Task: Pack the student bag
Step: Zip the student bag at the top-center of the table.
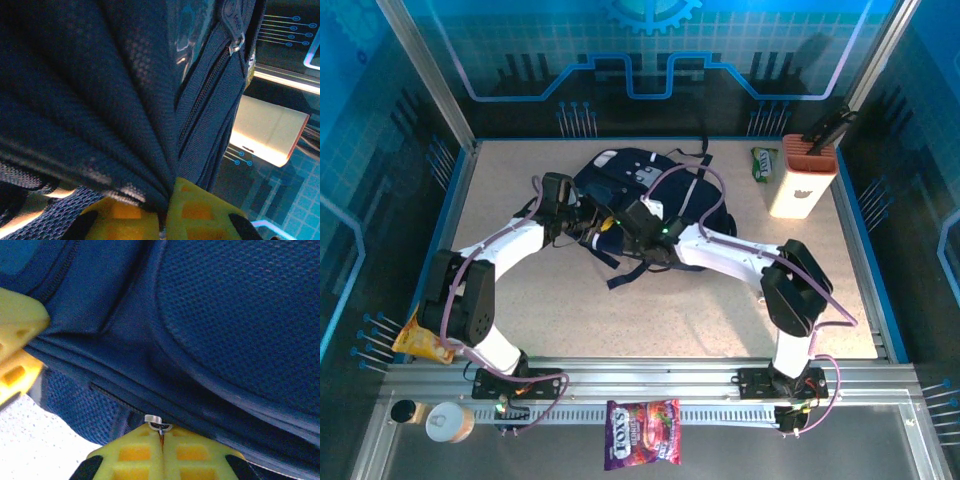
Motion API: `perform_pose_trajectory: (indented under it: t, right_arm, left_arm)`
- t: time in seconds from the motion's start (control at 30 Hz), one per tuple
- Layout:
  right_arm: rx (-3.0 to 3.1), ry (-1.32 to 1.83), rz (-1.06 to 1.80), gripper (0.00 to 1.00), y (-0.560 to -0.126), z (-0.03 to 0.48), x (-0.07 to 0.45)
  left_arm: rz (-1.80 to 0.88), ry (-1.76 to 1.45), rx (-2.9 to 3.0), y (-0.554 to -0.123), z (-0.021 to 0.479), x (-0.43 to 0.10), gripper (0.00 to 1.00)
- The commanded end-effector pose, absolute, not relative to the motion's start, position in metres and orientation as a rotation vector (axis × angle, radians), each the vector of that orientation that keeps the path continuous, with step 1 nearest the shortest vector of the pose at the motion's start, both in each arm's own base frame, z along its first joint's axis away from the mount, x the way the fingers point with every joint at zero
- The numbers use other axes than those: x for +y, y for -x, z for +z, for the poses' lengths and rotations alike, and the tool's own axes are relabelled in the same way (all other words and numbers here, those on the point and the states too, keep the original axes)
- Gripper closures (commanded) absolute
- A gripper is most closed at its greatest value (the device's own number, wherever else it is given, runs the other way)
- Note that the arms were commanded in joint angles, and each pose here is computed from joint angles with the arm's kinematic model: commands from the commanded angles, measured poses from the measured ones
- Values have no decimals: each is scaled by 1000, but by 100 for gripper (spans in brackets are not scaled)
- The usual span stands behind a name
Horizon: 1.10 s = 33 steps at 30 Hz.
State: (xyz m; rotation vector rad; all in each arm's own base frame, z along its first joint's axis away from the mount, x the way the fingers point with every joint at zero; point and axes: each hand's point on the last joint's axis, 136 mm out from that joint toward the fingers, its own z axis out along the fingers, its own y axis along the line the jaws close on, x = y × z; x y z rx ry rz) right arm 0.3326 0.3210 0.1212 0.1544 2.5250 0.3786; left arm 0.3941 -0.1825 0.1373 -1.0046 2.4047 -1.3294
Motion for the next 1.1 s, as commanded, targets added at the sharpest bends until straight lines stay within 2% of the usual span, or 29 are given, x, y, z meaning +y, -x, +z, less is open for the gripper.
perform_pose_trajectory:
  t: [0.0,0.27,0.43,0.73,0.9,1.07]
  right_arm:
    - [2504,-102,273,94,-329,121,288]
    - [2506,-148,107,94,-315,107,248]
    - [2488,-45,253,89,-325,115,279]
    - [2531,-26,255,83,-330,104,293]
    - [2540,-24,201,91,-328,101,284]
    - [2505,-54,43,94,-321,103,248]
  left_arm:
    - [-1400,908,2358,-399,161,-178,100]
    - [-1369,945,2324,-408,161,-157,100]
    - [-1370,943,2327,-408,161,-158,100]
    - [-1374,939,2330,-406,165,-158,100]
    - [-1344,934,2322,-409,169,-154,100]
    - [-1325,964,2296,-421,168,-141,100]
